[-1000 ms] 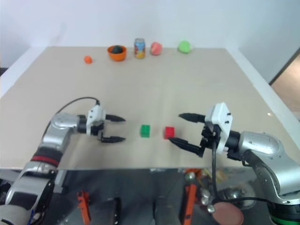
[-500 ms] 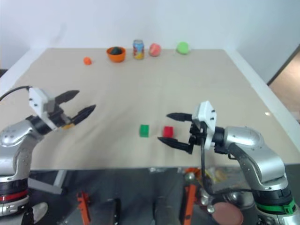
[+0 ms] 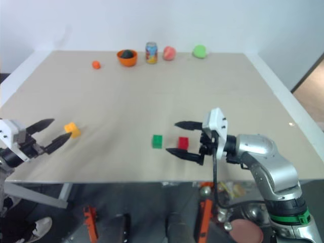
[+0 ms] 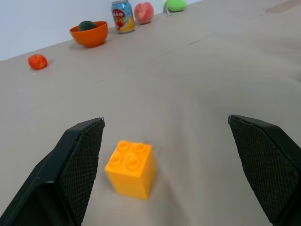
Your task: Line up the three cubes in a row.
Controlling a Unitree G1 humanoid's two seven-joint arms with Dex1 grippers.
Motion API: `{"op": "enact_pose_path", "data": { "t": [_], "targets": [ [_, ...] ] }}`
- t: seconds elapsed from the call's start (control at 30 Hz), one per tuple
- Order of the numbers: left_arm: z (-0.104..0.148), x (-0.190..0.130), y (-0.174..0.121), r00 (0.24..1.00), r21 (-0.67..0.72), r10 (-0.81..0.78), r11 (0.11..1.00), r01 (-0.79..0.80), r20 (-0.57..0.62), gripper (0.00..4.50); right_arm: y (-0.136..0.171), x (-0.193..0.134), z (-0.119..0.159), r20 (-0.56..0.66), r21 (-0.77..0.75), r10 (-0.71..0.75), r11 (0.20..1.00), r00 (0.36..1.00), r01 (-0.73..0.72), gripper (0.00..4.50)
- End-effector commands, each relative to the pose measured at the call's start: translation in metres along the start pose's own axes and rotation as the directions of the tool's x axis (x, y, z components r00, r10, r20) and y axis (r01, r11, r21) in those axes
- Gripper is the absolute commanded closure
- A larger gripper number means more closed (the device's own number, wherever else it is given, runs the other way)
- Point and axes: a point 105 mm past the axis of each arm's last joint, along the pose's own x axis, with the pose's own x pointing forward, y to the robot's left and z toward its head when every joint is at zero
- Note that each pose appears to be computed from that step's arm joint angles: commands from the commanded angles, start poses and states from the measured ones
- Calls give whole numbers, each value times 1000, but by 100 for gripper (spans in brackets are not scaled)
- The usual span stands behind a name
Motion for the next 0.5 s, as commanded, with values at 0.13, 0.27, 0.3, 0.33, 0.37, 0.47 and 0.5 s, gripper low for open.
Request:
{"op": "enact_pose_path", "data": {
  "t": [0.13, 0.27, 0.3, 0.33, 0.37, 0.47, 0.5],
  "targets": [
    [4, -9, 27, 999, 3, 29, 1000, -29, -14, 14, 2, -3, 10, 17, -44, -2, 999, 1000, 3, 0],
    [-6, -7, 26, 998, -25, -21, 1000, 19, -64, 14, 2, -4, 11, 14, -46, -3, 999, 1000, 4, 0],
    [-7, -6, 25, 997, -32, -32, 999, 30, -69, 14, 2, -4, 11, 14, -47, -2, 999, 1000, 3, 0],
    [-9, -4, 24, 996, -38, -44, 998, 41, -73, 14, 2, -4, 11, 13, -47, -3, 999, 1000, 3, 0],
    [-10, -3, 23, 996, -42, -52, 998, 49, -75, 14, 2, -4, 12, 12, -47, -3, 999, 1000, 4, 0],
    [-15, 0, 22, 993, -63, -77, 995, 72, -90, 14, 3, -6, 11, 7, -47, -6, 999, 1000, 6, 0],
    [-17, 1, 24, 993, -66, -67, 996, 60, -95, 14, 3, -6, 11, 3, -47, -8, 999, 1000, 8, 0]
  ]
}}
